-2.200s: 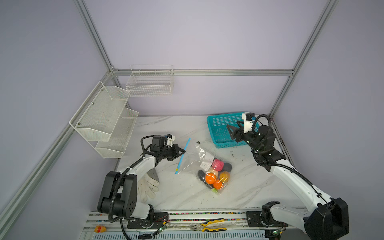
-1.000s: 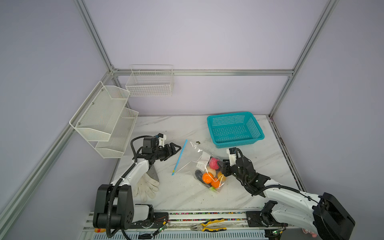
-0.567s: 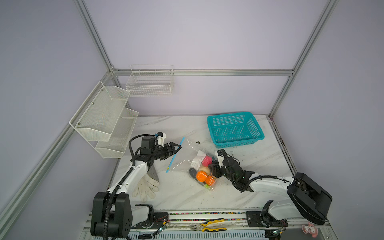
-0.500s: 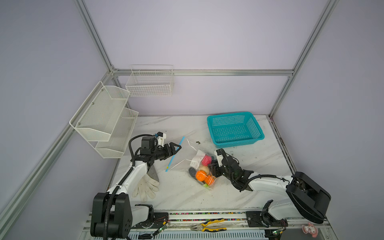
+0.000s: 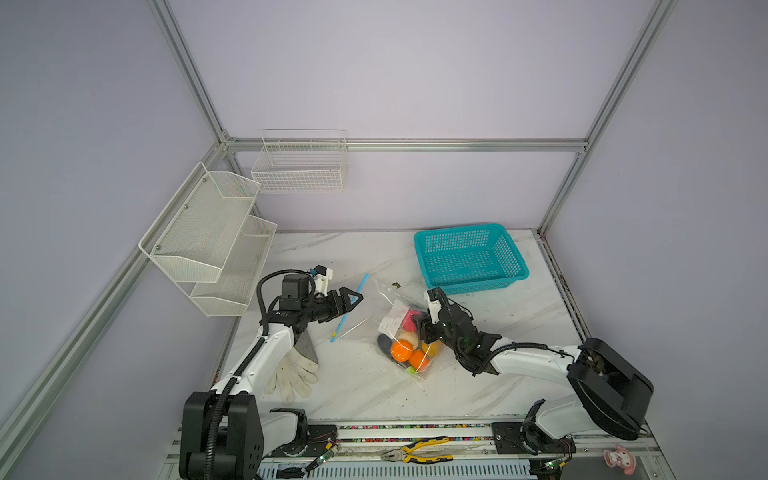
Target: Place the food in the zip-top bag and seal the zipper
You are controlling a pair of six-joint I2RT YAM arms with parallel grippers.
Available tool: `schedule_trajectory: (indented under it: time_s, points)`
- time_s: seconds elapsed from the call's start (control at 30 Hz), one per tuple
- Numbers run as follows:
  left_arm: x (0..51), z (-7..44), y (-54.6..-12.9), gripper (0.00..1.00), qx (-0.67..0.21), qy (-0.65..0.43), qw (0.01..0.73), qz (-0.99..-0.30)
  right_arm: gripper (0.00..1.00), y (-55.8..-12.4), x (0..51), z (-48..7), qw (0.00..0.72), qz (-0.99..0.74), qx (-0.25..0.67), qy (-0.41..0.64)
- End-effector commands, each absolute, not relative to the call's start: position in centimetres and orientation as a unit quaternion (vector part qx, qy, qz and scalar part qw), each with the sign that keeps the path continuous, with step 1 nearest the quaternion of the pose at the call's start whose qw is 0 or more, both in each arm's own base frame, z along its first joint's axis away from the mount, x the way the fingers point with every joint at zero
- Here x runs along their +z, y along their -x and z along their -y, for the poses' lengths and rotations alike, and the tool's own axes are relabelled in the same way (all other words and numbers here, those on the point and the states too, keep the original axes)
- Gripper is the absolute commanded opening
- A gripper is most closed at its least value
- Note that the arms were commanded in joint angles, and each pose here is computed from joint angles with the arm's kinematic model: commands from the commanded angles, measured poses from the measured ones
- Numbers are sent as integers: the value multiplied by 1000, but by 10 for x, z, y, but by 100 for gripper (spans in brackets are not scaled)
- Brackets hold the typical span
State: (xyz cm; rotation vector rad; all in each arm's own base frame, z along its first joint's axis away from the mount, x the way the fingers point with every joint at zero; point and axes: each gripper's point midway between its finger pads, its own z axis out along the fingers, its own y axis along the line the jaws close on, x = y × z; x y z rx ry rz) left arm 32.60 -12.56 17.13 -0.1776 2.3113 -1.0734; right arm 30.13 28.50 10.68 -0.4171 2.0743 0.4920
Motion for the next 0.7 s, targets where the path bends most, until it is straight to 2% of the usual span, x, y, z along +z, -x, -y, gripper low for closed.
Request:
schedule_trajectory:
  time_s: [0.0,0.33,0.43,0.5,0.6,0.67]
  points:
    - [203,131,-333,81,-414,30,323,-851,61,-310,93,-287,472,-846,161,188]
    - [206,126,-333,82,-393,25,332,-857,65,-313,83,-305,470,-842,129,231]
    - [214,120,-335,82,-369,23,350,-861,68,-313,116,-306,489,-830,139,229]
    - [218,109,-339,83,-333,24,370,-867,71,-311,155,-303,518,-812,157,219]
    - [225,66,-350,83,-210,63,435,-873,81,-314,209,-279,580,-779,133,198]
    - [227,30,-354,91,-115,101,484,-861,87,-321,229,-252,615,-767,85,164]
